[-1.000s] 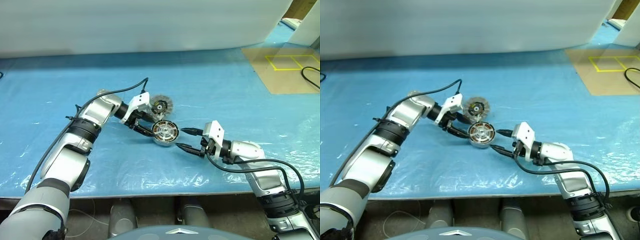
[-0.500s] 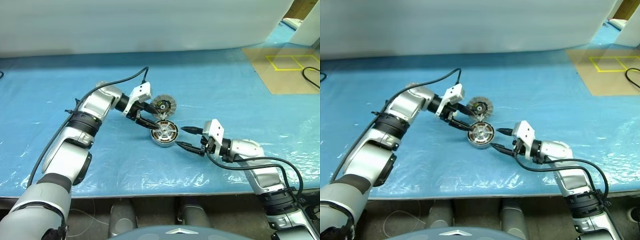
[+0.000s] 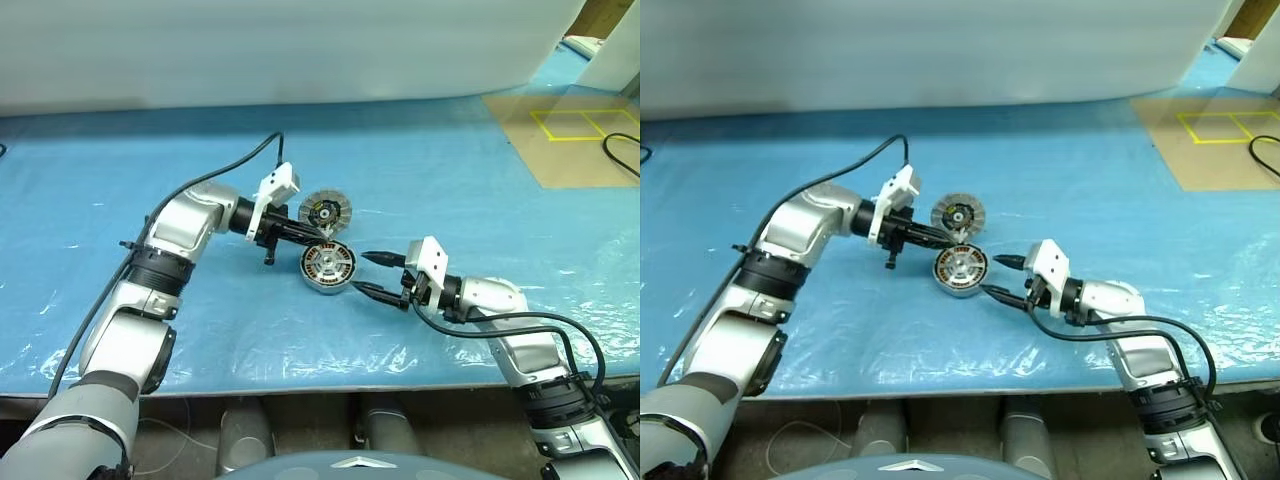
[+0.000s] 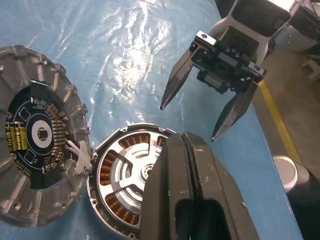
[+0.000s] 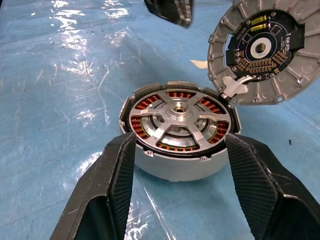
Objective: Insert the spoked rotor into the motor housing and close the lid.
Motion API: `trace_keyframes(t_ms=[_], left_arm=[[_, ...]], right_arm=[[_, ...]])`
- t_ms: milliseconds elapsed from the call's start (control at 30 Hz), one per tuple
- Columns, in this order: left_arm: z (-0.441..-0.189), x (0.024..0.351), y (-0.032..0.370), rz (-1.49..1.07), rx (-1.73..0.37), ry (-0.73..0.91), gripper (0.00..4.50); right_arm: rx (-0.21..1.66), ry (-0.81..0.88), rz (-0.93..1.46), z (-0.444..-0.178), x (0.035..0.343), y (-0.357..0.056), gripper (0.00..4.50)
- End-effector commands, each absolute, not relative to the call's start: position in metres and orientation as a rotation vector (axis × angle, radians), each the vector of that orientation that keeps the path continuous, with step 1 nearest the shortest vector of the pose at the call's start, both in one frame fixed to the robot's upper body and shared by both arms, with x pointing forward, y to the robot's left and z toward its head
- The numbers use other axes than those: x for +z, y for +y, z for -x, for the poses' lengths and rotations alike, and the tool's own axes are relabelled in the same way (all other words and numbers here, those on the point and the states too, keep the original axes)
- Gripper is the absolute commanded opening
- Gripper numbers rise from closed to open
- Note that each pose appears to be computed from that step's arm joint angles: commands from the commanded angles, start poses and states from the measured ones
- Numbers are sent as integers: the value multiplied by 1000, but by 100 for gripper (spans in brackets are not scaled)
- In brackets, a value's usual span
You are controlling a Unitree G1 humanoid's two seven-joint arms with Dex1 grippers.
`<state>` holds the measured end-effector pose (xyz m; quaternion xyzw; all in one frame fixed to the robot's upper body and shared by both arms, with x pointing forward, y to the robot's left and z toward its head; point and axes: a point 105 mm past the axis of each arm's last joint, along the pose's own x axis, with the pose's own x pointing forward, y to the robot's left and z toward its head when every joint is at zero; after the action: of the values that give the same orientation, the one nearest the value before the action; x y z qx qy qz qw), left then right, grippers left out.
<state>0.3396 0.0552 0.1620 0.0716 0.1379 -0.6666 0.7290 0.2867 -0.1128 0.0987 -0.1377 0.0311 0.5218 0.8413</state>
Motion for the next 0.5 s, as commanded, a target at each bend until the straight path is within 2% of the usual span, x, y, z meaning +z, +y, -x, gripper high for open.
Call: trace_keyframes(t_ms=[33, 133, 500], left_arm=[[-341, 173, 49, -149, -1407, 159, 3], [-341, 164, 44, -114, -1363, 142, 3], [-329, 99, 38, -140, -1310, 296, 3]], right_arm=[[1091, 5, 292, -290, 112, -113, 297], [1087, 4, 290, -290, 112, -113, 297], [1069, -1, 292, -292, 114, -116, 297]])
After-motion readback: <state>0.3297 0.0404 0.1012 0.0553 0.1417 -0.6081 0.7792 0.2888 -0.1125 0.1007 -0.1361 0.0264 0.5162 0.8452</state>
